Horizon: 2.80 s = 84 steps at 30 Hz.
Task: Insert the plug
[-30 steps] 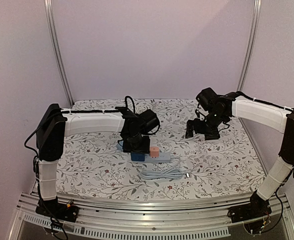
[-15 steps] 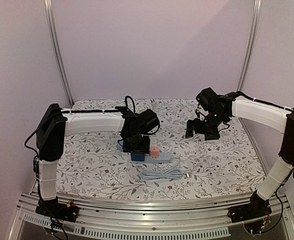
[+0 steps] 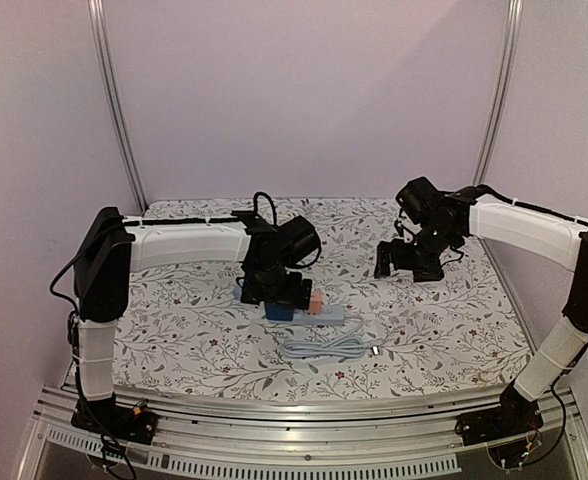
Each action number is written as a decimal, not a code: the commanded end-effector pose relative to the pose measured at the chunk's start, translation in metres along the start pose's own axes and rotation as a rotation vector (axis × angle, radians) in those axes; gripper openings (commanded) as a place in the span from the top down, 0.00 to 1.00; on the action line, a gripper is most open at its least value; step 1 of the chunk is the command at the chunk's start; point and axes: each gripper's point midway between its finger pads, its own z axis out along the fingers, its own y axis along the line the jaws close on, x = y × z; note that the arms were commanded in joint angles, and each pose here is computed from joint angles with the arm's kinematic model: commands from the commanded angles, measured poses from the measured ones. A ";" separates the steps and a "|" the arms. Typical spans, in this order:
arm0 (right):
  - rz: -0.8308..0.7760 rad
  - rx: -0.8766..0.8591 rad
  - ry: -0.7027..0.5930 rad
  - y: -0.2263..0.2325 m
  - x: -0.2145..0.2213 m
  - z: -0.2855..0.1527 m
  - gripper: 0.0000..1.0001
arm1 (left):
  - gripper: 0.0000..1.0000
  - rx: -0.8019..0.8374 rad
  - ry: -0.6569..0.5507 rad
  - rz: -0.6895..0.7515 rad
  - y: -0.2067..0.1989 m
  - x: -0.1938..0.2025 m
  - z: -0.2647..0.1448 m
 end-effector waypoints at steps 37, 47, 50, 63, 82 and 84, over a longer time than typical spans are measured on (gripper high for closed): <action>-0.298 -0.194 0.163 0.064 0.068 0.051 0.01 | 0.00 -0.096 -0.424 -0.203 0.135 -0.028 -0.176; -0.277 -0.161 0.238 0.056 0.091 0.074 0.01 | 0.00 -0.108 -0.559 -0.271 0.186 -0.018 -0.201; -0.270 -0.132 0.261 0.051 0.098 0.079 0.01 | 0.01 -0.096 -0.580 -0.287 0.192 -0.014 -0.202; -0.271 -0.097 0.268 0.054 0.097 0.090 0.13 | 0.01 -0.003 -0.608 -0.332 0.194 -0.002 -0.199; -0.243 0.029 0.262 0.040 0.077 0.100 0.83 | 0.07 0.076 -0.608 -0.390 0.200 0.018 -0.194; -0.221 0.048 0.256 0.031 0.072 0.098 0.87 | 0.08 0.089 -0.601 -0.377 0.197 0.017 -0.193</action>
